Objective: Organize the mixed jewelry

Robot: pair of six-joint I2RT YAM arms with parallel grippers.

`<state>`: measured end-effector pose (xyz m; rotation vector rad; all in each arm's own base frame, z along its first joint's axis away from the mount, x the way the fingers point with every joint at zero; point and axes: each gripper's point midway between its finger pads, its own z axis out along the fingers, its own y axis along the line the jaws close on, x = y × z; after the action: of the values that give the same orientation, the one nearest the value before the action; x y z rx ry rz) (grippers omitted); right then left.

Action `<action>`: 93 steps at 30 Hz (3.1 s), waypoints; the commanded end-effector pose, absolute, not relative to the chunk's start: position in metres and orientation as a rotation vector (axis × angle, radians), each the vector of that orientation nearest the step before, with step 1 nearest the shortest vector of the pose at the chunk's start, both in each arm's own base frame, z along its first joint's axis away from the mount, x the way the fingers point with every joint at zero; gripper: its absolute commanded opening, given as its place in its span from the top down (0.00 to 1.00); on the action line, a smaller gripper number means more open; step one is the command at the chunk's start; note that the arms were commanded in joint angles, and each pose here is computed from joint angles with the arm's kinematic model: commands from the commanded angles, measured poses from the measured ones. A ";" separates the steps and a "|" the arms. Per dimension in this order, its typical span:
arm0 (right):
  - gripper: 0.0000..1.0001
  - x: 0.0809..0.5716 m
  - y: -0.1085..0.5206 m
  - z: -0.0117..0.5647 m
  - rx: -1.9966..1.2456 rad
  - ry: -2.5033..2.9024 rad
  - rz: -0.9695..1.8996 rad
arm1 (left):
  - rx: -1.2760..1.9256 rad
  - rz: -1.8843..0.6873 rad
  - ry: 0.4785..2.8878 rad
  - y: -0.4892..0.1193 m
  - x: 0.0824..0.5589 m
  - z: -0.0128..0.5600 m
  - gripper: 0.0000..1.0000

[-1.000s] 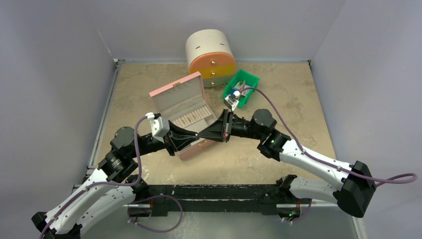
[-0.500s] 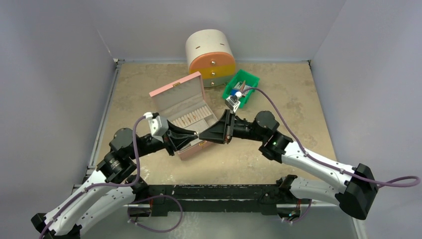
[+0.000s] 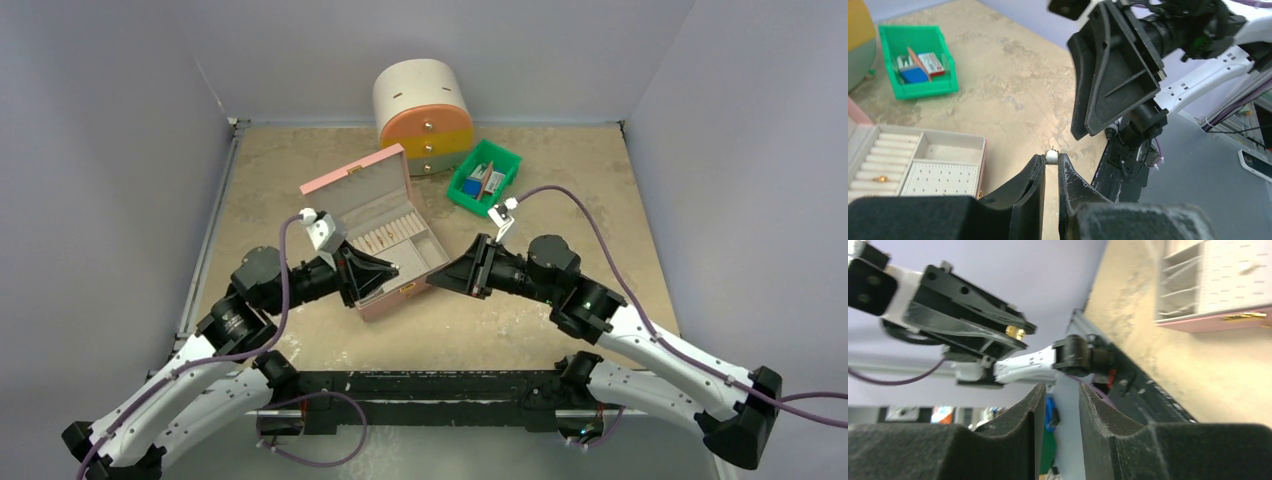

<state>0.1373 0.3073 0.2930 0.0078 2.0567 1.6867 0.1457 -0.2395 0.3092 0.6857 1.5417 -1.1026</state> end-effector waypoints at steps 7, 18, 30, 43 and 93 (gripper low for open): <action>0.66 0.171 0.227 0.254 0.124 2.096 1.054 | 0.486 -0.961 1.966 -0.247 0.190 0.270 1.00; 0.66 0.167 0.206 0.217 0.129 2.183 0.902 | 0.498 -0.759 2.240 -0.265 0.230 0.209 1.00; 0.66 0.166 0.203 0.202 0.129 2.218 0.865 | 0.469 -0.511 2.409 -0.255 0.255 0.168 1.00; 0.66 0.165 0.204 0.199 0.120 2.231 0.860 | 0.486 -0.440 2.494 -0.256 0.260 0.137 1.00; 0.66 0.161 0.203 0.190 0.143 2.252 0.876 | 0.464 -0.282 2.570 -0.247 0.272 0.108 1.00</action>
<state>0.1585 0.2030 0.1889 0.1255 2.2691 0.8665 0.2644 -0.2391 0.0974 0.4413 2.5972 -0.2623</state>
